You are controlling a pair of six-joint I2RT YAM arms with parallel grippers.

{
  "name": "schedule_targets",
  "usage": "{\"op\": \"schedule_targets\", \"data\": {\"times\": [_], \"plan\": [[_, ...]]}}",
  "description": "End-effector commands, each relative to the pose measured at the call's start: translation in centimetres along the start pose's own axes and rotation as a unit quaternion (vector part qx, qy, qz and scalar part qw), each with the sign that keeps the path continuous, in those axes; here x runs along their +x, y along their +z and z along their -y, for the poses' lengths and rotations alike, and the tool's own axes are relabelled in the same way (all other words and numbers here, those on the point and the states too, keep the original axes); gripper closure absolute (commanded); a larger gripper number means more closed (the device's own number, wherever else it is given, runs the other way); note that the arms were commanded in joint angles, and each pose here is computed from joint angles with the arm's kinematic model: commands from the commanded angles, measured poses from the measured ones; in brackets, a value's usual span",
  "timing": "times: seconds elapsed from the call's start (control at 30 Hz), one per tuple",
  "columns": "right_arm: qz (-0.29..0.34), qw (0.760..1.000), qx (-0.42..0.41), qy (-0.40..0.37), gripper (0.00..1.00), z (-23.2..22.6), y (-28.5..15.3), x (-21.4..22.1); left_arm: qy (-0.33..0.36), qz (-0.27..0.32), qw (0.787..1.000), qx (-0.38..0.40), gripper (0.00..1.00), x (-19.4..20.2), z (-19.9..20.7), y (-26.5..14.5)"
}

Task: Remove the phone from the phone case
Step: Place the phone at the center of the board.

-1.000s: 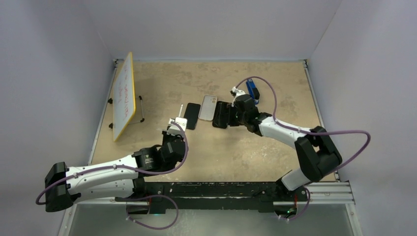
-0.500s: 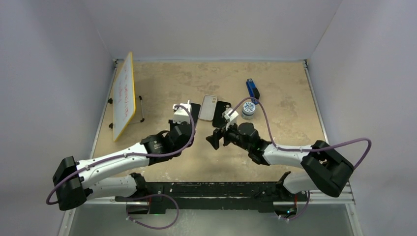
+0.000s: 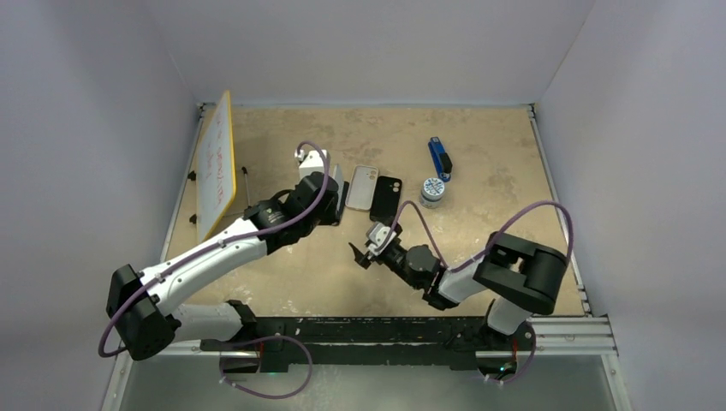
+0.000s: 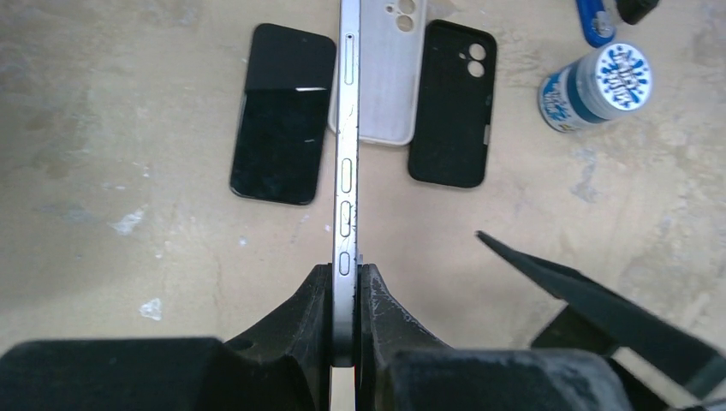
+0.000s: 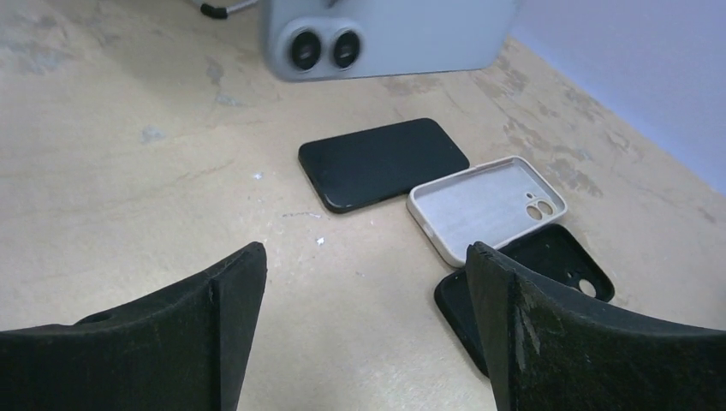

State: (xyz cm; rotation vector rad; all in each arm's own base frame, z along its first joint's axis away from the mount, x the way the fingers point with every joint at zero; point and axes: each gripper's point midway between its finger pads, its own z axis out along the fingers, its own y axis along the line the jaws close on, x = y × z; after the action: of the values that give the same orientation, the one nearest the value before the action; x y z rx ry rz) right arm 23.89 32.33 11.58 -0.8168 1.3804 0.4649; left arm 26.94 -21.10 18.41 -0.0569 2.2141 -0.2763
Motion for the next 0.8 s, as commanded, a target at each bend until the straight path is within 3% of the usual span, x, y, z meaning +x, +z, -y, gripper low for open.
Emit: {"op": "schedule_targets", "data": {"times": [0.0, 0.4, 0.77], "plan": [[0.137, 0.986, 0.083, -0.045, 0.14, 2.2, -0.1, -6.9, -0.058, -0.019, 0.997, 0.055, 1.00, -2.1, 3.4, -1.3], [0.186, 0.972, 0.110, -0.094, 0.18, 2.2, -0.3, -10.9, -0.094, -0.072, 0.988, 0.097, 1.00, -1.9, 5.3, -1.8], [0.226, 0.947, 0.068, -0.219, 0.20, 0.6, -0.7, -13.1, -0.029, -0.106, 0.973, 0.204, 1.00, -3.0, 5.7, -3.8]]}}
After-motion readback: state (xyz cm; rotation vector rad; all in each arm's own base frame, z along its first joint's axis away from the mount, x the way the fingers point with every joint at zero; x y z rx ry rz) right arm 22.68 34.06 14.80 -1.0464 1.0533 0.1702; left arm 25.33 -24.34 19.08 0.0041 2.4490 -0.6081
